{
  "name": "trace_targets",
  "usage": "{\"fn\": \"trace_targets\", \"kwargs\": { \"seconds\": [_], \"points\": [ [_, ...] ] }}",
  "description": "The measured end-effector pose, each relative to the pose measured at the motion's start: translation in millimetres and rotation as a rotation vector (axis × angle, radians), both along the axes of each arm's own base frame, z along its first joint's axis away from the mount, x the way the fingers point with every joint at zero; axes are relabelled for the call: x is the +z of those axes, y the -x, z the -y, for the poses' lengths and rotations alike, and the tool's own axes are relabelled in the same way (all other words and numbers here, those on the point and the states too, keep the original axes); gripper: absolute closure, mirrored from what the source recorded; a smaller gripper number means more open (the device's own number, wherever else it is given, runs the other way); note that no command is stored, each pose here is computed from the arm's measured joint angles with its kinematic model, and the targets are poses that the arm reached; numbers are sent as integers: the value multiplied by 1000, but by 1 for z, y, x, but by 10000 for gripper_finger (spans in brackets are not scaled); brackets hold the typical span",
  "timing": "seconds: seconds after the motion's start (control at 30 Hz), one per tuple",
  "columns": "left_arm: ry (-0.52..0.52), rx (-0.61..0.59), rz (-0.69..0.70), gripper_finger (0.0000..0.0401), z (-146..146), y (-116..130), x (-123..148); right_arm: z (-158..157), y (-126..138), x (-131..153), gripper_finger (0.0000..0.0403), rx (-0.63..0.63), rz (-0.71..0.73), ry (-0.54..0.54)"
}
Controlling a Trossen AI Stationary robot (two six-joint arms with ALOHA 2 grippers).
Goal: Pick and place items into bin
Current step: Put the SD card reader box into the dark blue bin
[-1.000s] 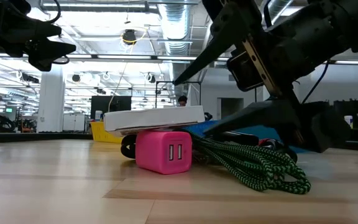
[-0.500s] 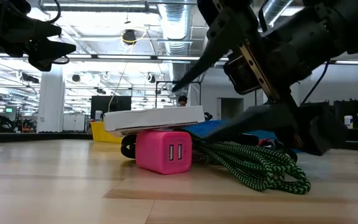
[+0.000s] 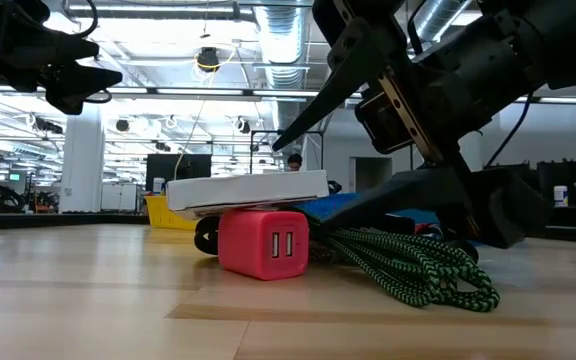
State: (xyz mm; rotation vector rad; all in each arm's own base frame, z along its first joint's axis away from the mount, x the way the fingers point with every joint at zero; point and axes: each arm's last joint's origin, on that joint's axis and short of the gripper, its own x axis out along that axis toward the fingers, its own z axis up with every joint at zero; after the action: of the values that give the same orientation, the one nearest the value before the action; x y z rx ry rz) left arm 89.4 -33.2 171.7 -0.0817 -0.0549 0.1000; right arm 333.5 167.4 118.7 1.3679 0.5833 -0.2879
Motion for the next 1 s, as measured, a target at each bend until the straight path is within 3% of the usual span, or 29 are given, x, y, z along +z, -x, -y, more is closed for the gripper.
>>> {"fn": "trace_targets", "kwargs": {
  "seconds": [0.33, 0.73, 1.0],
  "points": [
    [0, 0, 0, 129, 0, 0, 0, 1, -1, 0, 171, -1, -1, -2],
    [0, 0, 0, 129, 0, 0, 0, 3, -1, 0, 267, -2, -2, -2],
    [0, 0, 0, 129, 0, 0, 0, 5, -2, 0, 301, 6, -10, -10]
  ]
}}
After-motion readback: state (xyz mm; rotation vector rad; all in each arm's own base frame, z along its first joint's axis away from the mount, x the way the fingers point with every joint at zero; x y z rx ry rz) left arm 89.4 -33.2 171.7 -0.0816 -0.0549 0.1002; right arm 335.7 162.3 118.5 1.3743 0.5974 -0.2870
